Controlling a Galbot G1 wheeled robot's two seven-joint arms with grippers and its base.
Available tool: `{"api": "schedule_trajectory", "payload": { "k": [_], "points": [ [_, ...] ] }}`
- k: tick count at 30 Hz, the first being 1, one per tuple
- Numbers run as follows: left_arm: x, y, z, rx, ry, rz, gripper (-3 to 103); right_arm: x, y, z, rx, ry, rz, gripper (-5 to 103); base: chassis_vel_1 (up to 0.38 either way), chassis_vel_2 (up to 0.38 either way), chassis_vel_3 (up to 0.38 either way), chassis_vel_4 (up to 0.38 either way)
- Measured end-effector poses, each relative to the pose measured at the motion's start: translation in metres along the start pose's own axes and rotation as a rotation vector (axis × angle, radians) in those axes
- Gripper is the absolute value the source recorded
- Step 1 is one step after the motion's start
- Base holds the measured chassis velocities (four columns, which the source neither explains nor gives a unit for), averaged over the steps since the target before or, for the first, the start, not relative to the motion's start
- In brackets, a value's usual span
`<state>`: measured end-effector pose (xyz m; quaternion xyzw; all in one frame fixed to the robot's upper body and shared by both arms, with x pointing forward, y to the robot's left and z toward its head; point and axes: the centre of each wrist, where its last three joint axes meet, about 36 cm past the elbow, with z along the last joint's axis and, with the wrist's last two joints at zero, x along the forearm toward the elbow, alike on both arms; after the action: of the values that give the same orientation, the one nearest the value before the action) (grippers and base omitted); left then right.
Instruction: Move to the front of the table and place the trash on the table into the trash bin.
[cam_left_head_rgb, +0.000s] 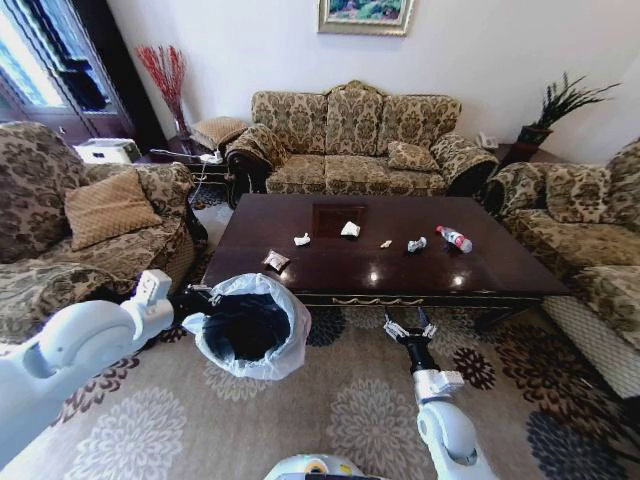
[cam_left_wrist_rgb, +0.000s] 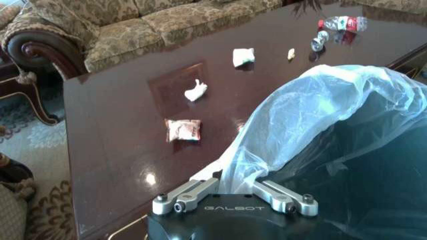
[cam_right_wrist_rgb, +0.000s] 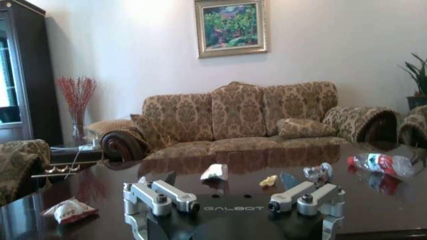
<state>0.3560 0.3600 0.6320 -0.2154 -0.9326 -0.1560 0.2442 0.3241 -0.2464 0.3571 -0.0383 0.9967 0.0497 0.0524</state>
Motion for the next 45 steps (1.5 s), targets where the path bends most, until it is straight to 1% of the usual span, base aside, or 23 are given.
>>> {"api": "schedule_trajectory", "payload": {
  "k": [9,14,18,26,29,30,33,34,36,45],
  "points": [
    [0.0,0.0,0.0,0.001,0.0,0.0,0,0.001,-0.002,0.002,0.008,0.01,-0.021,100,0.0,0.0,0.0,0.0],
    [0.0,0.0,0.0,0.001,0.001,0.0,0,-0.002,0.002,0.003,0.003,0.01,-0.026,100,0.06,0.071,-0.07,-0.082],
    [0.0,0.0,0.0,0.001,0.001,0.0,0,-0.002,0.004,0.002,0.001,0.006,-0.03,100,0.156,0.155,-0.164,-0.148],
    [0.0,0.0,0.0,0.001,0.001,0.0,0,-0.006,-0.002,-0.001,0.029,-0.004,-0.043,100,0.249,0.249,-0.254,-0.238],
    [0.0,0.0,0.0,0.001,0.001,-0.001,0,-0.013,0.003,-0.004,0.046,-0.051,-0.056,100,0.278,0.251,-0.265,-0.264],
    [0.0,0.0,0.0,0.001,0.001,-0.001,0,-0.013,0.003,-0.004,0.046,-0.051,-0.056,100,0.273,0.199,-0.228,-0.253],
    [0.0,0.0,0.0,0.001,0.001,-0.002,0,-0.019,0.008,-0.012,0.016,-0.091,-0.099,100,0.15,0.122,-0.129,-0.091],
    [0.0,0.0,0.0,0.001,0.001,-0.002,0,-0.019,0.008,-0.012,0.016,-0.091,-0.099,100,0.129,0.051,-0.094,-0.068],
    [0.0,0.0,0.0,0.001,0.001,-0.002,0,-0.025,0.011,-0.02,0.005,-0.084,-0.137,100,0.037,0.026,-0.047,-0.012],
    [0.0,0.0,0.0,0.001,0.0,0.001,0,-0.029,0.017,-0.022,-0.003,-0.078,-0.186,100,-0.059,-0.022,0.034,-0.003]
  ]
}}
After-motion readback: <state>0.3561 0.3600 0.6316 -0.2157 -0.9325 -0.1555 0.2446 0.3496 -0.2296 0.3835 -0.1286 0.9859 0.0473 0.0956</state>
